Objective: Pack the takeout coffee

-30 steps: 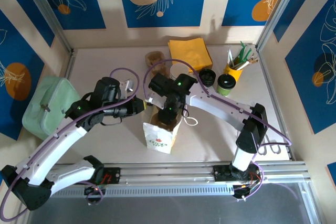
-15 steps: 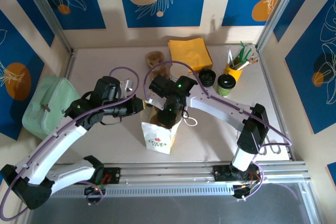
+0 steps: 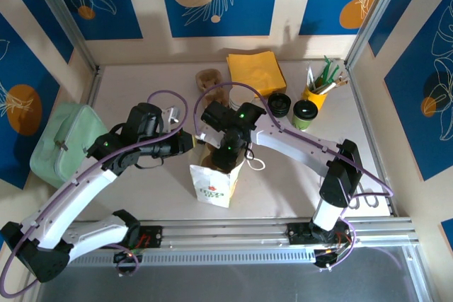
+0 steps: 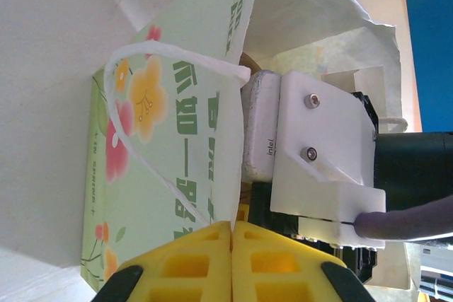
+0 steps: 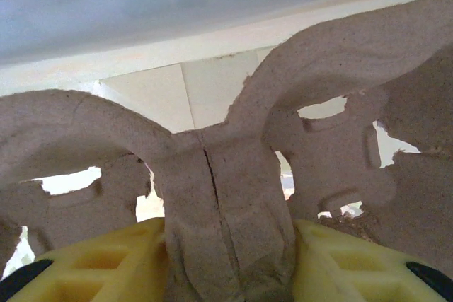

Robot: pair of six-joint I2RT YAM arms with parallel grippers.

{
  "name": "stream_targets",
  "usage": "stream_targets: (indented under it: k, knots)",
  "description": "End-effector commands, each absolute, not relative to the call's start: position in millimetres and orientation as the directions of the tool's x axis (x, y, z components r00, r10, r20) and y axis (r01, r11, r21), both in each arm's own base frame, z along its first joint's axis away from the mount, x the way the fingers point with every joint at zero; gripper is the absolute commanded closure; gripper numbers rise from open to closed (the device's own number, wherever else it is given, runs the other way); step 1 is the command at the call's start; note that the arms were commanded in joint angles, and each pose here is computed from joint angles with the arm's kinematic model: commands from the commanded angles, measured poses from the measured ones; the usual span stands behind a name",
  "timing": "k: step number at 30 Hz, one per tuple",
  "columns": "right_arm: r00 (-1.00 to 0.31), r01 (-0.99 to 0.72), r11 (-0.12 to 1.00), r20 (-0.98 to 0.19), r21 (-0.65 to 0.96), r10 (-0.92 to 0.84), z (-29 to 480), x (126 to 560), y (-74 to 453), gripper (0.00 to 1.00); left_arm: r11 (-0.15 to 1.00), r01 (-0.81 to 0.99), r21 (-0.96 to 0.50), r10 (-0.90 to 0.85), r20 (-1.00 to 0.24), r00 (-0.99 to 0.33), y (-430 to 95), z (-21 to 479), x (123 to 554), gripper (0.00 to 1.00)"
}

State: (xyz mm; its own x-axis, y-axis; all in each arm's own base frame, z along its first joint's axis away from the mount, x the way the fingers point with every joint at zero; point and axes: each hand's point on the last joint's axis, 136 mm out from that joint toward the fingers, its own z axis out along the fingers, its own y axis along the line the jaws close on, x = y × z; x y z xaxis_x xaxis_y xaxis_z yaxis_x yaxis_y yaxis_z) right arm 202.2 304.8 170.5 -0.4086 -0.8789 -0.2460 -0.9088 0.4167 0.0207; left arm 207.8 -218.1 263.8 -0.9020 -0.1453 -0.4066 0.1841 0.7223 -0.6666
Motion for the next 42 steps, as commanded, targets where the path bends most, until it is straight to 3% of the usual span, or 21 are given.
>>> stream_targets:
  k: [1,16,21,24,32,42]
  knots:
    - [-0.405,-0.913,0.405,-0.197,0.042,-0.893,160.5,194.1,298.1,0.53,0.729,0.231,-0.644,-0.127,-0.460,-0.879,-215.3,278.1,206.7,0.93]
    - [-0.426,-0.903,0.427,-0.221,0.048,-0.877,162.6,190.1,305.0,0.53,0.735,0.316,-0.600,-0.083,-0.542,-0.836,-212.0,281.2,207.0,0.93]
    - [-0.427,-0.903,0.426,-0.206,0.052,-0.880,154.6,188.2,310.2,0.53,0.741,0.304,-0.598,-0.109,-0.554,-0.825,-207.8,282.9,208.1,0.66]
    - [-0.426,-0.904,0.424,-0.198,0.054,-0.883,152.8,187.7,311.7,0.52,0.748,0.306,-0.590,-0.131,-0.583,-0.802,-200.8,292.8,207.8,0.60]
    - [-0.416,-0.910,0.409,-0.168,0.074,-0.894,147.1,185.4,315.8,0.51,0.770,0.300,-0.563,-0.196,-0.656,-0.729,-176.0,318.0,202.5,0.57]
    - [-0.410,-0.912,0.400,-0.151,0.095,-0.899,136.7,185.9,321.4,0.51,0.773,0.295,-0.561,-0.195,-0.653,-0.732,-173.7,315.4,199.9,0.56]
